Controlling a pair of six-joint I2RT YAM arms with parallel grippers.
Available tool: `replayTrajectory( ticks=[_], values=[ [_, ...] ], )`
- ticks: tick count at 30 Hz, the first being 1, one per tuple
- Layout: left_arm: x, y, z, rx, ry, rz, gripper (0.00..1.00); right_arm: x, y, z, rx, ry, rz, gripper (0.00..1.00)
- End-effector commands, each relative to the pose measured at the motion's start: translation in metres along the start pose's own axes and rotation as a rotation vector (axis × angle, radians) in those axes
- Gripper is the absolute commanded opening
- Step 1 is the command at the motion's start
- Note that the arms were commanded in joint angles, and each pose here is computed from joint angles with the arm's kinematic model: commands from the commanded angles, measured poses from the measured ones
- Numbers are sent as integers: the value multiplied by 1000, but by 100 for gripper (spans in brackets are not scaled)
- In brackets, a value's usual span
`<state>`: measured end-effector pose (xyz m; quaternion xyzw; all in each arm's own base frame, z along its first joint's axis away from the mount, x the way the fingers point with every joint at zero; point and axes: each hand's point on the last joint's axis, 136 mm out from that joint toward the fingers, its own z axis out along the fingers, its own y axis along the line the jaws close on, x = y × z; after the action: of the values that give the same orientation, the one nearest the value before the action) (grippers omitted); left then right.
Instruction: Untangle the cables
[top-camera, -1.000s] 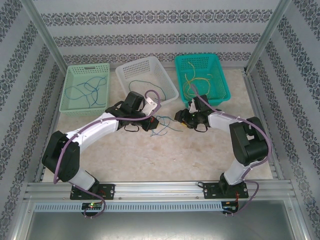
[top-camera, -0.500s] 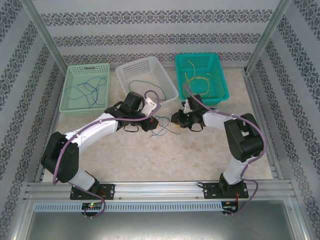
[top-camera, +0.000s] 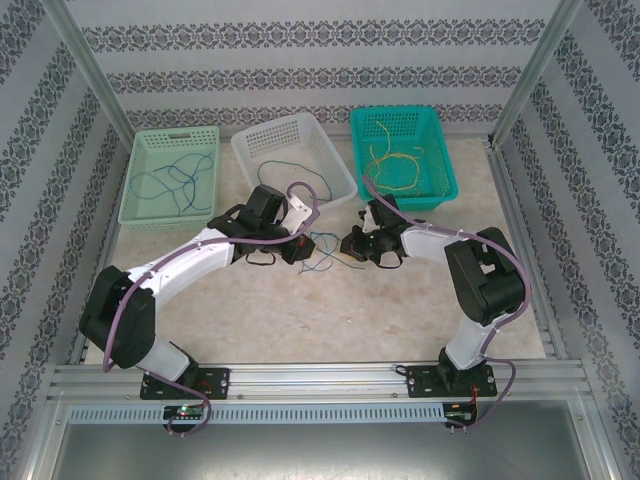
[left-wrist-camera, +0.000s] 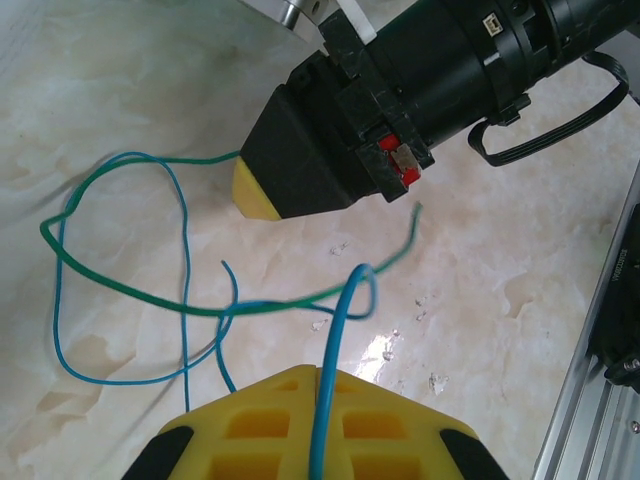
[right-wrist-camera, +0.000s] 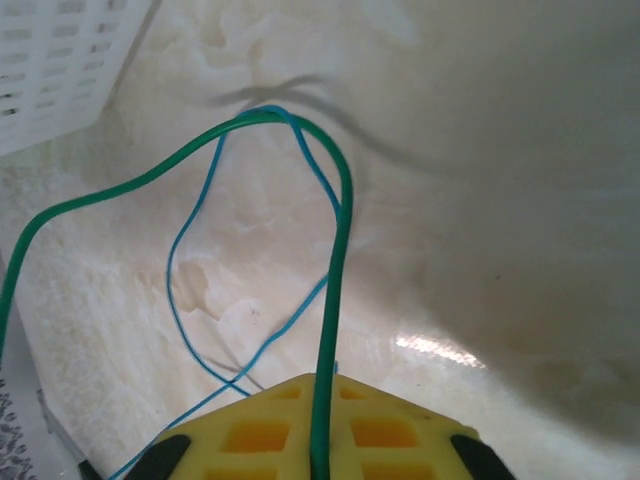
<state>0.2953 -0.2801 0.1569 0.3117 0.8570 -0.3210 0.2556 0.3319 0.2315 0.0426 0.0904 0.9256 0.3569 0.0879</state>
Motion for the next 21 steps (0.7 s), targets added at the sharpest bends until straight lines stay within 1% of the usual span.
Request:
replayTrajectory(
  ticks=[1,3,6,9,12,14,19,21],
  values=[
    [2,-6,-6,-4,-6,35,3,-3,3,-12,45,-49,-60,2],
    [3,-5,-6,-10,-4,34,3,-5,3,-15,57,-65,-80,0],
    [8,-1,-8,-36,9,38,4,-9,3,-25,76,-106,-118,0],
    [13,4,-12,-67,24,43,4,-13,6,-44,103,-171,-182,0],
    [22,12,-16,-104,40,37,4,-21,9,-76,120,-265,-227,0],
    [28,19,-18,-124,48,25,4,-28,11,-103,127,-348,-250,0],
    [37,24,-17,-127,57,13,7,-30,32,-159,149,-515,-427,0],
    [38,25,-15,-126,59,9,6,-29,31,-177,206,-580,-480,0]
  ],
)
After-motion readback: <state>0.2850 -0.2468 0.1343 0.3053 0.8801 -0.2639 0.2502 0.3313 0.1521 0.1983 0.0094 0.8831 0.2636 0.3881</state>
